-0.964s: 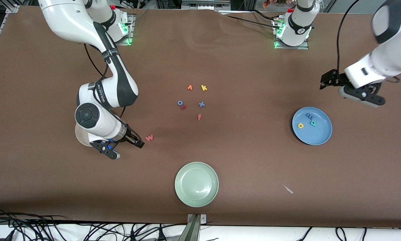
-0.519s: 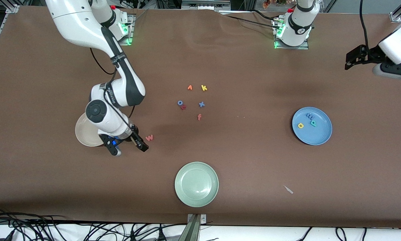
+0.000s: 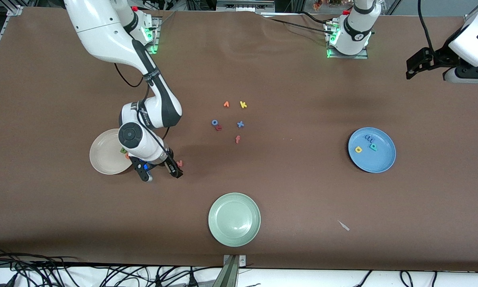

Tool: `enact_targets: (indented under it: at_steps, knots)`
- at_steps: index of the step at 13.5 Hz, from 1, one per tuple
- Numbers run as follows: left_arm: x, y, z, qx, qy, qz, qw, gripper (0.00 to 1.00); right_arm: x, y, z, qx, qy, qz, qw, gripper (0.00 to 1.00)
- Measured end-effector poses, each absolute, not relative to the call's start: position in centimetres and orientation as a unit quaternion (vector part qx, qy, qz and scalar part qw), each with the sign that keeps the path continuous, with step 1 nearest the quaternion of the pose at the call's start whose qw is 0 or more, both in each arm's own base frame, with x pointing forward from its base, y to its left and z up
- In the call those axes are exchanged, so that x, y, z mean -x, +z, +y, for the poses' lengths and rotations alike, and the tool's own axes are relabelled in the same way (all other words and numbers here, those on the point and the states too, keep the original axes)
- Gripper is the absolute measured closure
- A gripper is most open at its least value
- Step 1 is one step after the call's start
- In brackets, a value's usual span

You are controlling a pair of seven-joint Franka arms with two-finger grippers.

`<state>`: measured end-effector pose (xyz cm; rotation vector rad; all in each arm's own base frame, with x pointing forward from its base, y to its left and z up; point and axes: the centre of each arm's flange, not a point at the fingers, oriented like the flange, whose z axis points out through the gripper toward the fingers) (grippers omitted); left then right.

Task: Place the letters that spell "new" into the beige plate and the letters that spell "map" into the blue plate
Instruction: 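Raise the left gripper to rest while the right gripper reaches pink M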

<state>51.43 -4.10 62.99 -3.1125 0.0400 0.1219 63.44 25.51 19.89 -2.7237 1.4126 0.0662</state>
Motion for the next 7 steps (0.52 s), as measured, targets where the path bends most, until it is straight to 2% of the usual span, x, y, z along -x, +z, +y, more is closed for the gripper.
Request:
enact_targets:
  at_steps: [4, 7]
  knots:
    - [-53.7, 61.5, -3.6, 0.999, 0.035, 0.007, 0.006, 0.0, -63.2, 18.5, 25.4, 0.885, 0.028, 0.464, 0.028, 0.04]
    - [-54.3, 61.1, -1.3, 0.999, 0.033, -0.019, -0.021, 0.0, -63.1, 18.0, 25.3, 0.885, 0.028, 0.465, 0.026, 0.12]
